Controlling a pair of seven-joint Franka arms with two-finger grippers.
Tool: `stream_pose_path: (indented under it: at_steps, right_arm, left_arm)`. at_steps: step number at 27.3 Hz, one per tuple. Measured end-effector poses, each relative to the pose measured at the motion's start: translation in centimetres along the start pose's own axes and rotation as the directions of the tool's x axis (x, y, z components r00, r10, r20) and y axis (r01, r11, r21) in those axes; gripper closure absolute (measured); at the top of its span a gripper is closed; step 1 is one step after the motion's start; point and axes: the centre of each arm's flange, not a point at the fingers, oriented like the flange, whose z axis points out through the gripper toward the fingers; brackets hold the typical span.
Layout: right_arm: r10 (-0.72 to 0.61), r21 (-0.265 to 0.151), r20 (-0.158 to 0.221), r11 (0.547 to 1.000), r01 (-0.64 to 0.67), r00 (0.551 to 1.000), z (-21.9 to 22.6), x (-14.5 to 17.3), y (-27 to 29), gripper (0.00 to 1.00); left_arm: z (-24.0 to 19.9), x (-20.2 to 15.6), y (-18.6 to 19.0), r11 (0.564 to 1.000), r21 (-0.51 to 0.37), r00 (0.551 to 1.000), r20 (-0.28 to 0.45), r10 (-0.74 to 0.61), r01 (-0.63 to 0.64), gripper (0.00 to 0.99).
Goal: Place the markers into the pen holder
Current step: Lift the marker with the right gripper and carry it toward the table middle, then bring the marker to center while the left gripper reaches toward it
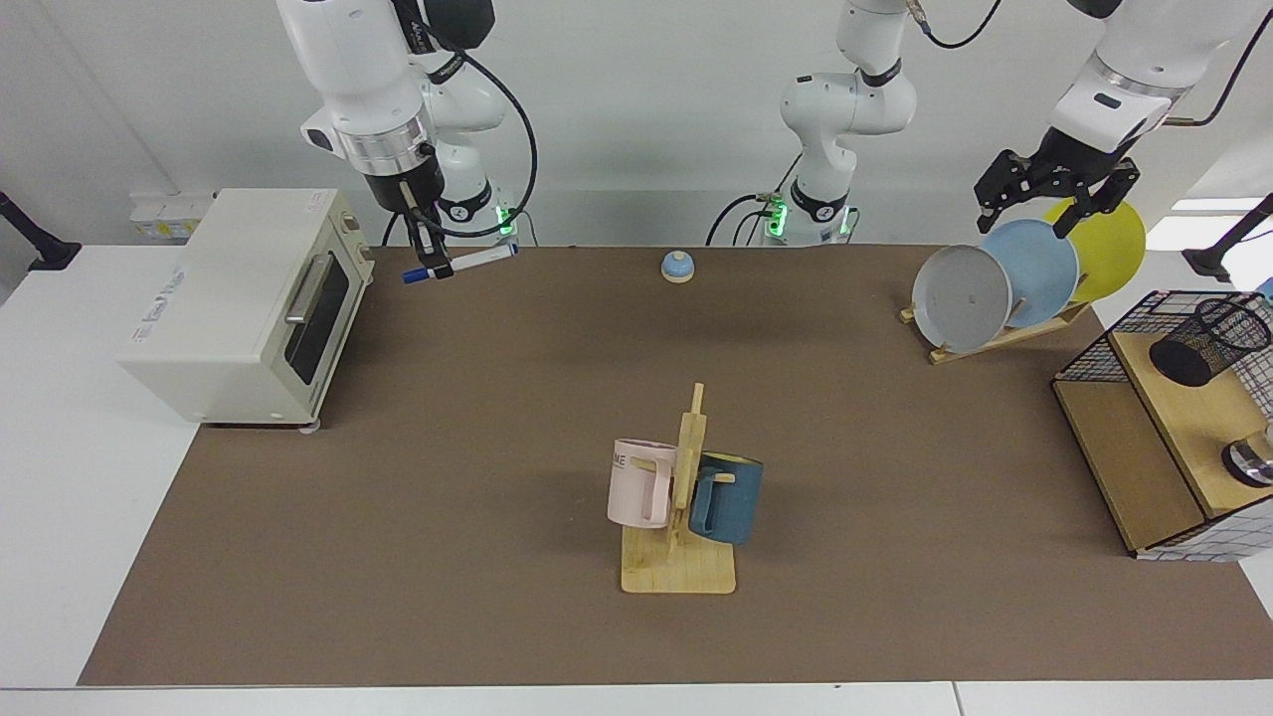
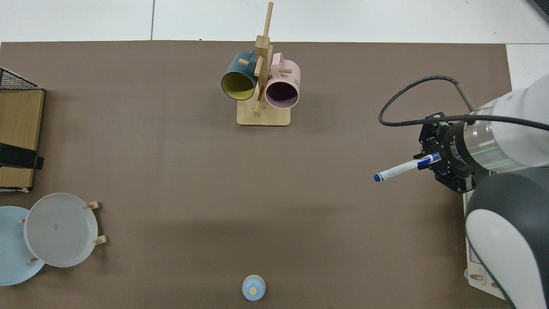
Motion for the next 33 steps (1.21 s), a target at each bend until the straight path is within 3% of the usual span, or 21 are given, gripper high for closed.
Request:
stream_pose_path:
  at_steps: [6, 12, 19, 23, 26, 33]
  right_arm:
    - [-0.026, -0.009, 0.034, 1.0, 0.026, 0.999, 0.5, -3.7, -0.2, 0.84]
    - [-0.043, -0.005, 0.069, 0.999, 0.044, 0.997, 0.5, -8.1, -0.2, 0.84]
    - [0.064, 0.063, 0.096, 0.996, -0.07, 0.993, 0.0, -12.5, -0.8, 0.84]
    - [0.12, 0.097, 0.117, 0.987, -0.132, 0.986, 0.3, -16.0, -1.1, 0.84]
    - [0.14, 0.104, 0.13, 0.983, -0.154, 0.982, 1.1, -18.2, -1.4, 0.84]
    - [0.116, 0.093, 0.137, 0.987, -0.129, 0.984, 3.9, -23.1, -1.9, 0.84]
  left_arm:
    - [0.0, 0.2, 1.7, 0.999, -0.003, 0.999, 0.0, 0.033, -0.033, 0.0]
    - [0.1, 0.7, 7.1, 0.991, -0.037, 0.992, -0.004, 0.129, -0.13, 0.004]
    - [0.2, 0.4, 14.3, 0.951, -0.051, 0.953, -0.012, 0.304, -0.304, 0.048]
    - [0.3, 0.1, 16.9, 0.874, -0.079, 0.878, -0.031, 0.478, -0.479, 0.048]
    - [0.5, 0.0, 17.6, 0.788, -0.11, 0.796, -0.074, 0.601, -0.606, 0.053]
    - [1.8, -1.0, 18.5, 0.538, -0.062, 0.54, -0.159, 0.826, -0.841, 0.044]
